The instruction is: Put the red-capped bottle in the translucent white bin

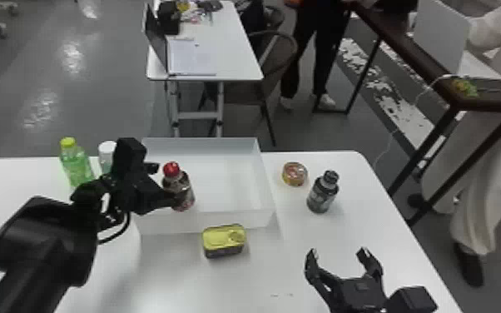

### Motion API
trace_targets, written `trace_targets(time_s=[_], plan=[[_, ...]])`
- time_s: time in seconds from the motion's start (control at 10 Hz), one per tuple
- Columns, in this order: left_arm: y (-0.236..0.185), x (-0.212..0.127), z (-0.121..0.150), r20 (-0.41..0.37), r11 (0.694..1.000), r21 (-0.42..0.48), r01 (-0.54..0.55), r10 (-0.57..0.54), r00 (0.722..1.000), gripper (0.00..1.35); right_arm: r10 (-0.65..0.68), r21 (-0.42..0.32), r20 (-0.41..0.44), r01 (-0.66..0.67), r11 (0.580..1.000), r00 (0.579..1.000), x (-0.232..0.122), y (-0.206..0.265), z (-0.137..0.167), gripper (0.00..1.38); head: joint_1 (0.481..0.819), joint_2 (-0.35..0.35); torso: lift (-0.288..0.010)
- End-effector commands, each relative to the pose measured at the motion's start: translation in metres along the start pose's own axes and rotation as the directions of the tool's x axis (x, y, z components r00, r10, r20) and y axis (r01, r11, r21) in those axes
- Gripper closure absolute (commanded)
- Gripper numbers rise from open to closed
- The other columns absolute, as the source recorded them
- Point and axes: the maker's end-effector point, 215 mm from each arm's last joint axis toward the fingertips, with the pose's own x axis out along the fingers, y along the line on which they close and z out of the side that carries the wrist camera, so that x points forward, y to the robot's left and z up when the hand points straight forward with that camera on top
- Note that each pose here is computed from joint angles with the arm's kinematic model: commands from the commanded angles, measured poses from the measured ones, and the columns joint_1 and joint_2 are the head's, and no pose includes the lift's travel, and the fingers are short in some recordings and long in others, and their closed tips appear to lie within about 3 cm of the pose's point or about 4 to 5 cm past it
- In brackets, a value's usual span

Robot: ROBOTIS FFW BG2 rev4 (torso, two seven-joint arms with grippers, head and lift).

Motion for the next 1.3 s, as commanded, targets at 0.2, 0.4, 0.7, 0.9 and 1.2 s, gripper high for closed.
trace_targets(time_s=[0.2,0.4,0.7,0.9,1.2], plan=[[-0.004,-0.015,-0.001,0.028,0.999,-0.041,0.006,-0.005,1.0,0.14,0.0,0.004,0.001,0.0,1.0,1.0,0.0,0.001,0.0,0.1,0.695,-0.182,-0.028],[0.004,-0.057,-0.004,0.052,0.994,-0.083,-0.067,0.071,0.996,0.14,-0.001,0.002,0.0,0.001,1.0,1.0,0.0,0.0,0.0,0.1,0.695,-0.172,-0.028],[0.019,-0.137,-0.016,0.092,0.972,-0.121,-0.202,0.213,0.973,0.14,0.0,0.0,0.009,0.0,1.0,1.0,0.004,0.001,0.004,0.1,0.695,-0.122,-0.027],[0.019,-0.19,-0.025,0.112,0.945,-0.131,-0.3,0.315,0.943,0.14,0.003,-0.003,0.012,-0.003,1.0,1.0,0.005,0.002,0.005,0.1,0.695,-0.071,-0.027],[0.021,-0.271,-0.042,0.137,0.837,-0.207,-0.507,0.538,0.832,0.15,-0.009,-0.006,0.012,0.009,1.0,1.0,-0.009,-0.003,0.006,0.1,0.695,0.011,-0.027]])
